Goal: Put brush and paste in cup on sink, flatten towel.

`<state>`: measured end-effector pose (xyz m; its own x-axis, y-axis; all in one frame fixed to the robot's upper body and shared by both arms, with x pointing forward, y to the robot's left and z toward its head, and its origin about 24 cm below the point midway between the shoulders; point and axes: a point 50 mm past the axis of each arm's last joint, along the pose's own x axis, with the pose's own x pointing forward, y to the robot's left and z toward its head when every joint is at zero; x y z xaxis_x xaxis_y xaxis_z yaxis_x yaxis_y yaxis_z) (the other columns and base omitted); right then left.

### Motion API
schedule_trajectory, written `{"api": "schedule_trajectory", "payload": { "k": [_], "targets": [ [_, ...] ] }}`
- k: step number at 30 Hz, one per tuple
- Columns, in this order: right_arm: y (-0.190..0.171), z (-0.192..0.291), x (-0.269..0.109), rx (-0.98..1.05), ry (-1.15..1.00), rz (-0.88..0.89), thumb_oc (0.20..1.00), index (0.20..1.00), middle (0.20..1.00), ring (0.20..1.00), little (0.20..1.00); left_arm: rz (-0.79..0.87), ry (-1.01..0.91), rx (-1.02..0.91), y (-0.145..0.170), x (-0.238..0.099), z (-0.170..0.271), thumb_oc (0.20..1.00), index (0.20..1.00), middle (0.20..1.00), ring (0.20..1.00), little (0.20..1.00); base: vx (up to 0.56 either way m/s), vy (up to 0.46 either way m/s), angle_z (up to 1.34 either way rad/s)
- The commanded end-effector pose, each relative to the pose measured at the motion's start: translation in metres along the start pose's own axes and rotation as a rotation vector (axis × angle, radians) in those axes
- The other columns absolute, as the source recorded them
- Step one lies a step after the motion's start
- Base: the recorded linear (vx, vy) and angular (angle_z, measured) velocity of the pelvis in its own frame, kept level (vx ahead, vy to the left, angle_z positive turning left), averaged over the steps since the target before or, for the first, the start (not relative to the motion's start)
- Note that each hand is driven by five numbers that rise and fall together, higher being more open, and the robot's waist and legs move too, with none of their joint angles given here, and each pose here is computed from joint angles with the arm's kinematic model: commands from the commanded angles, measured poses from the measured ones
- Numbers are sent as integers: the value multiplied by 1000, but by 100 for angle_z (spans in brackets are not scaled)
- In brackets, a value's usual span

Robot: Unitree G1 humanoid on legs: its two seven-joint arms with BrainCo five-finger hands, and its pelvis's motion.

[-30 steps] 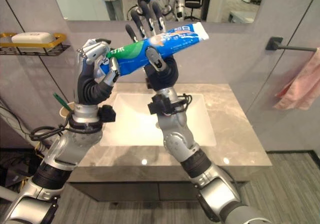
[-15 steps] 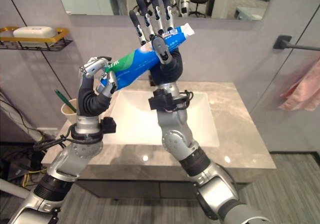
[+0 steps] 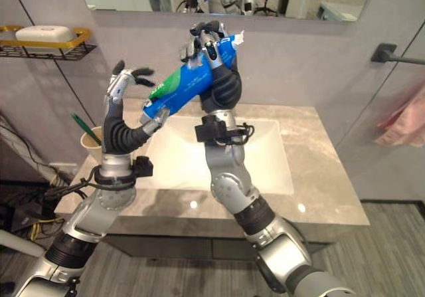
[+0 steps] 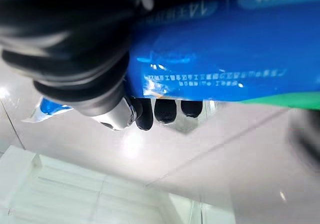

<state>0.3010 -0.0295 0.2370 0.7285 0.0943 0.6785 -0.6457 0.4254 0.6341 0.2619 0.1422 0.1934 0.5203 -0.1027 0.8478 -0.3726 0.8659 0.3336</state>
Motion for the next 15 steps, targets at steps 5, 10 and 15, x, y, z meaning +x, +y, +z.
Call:
{"api": "schedule_trajectory", "payload": {
  "k": [5,10,15],
  "targets": [
    [19,10,26,62,-157,-27,200,200,200,200,200,99,-65,-12,24,7,11,1000,1000,1000,1000,1000,9,0,10],
    [17,12,32,50,-174,-53,200,200,200,200,200,132,-58,2,34,4,10,1000,1000,1000,1000,1000,9,-3,20],
    [14,30,45,-21,-252,-70,200,200,200,200,200,190,-74,42,58,-4,12,1000,1000,1000,1000,1000,-1,-17,27]
  ]
}}
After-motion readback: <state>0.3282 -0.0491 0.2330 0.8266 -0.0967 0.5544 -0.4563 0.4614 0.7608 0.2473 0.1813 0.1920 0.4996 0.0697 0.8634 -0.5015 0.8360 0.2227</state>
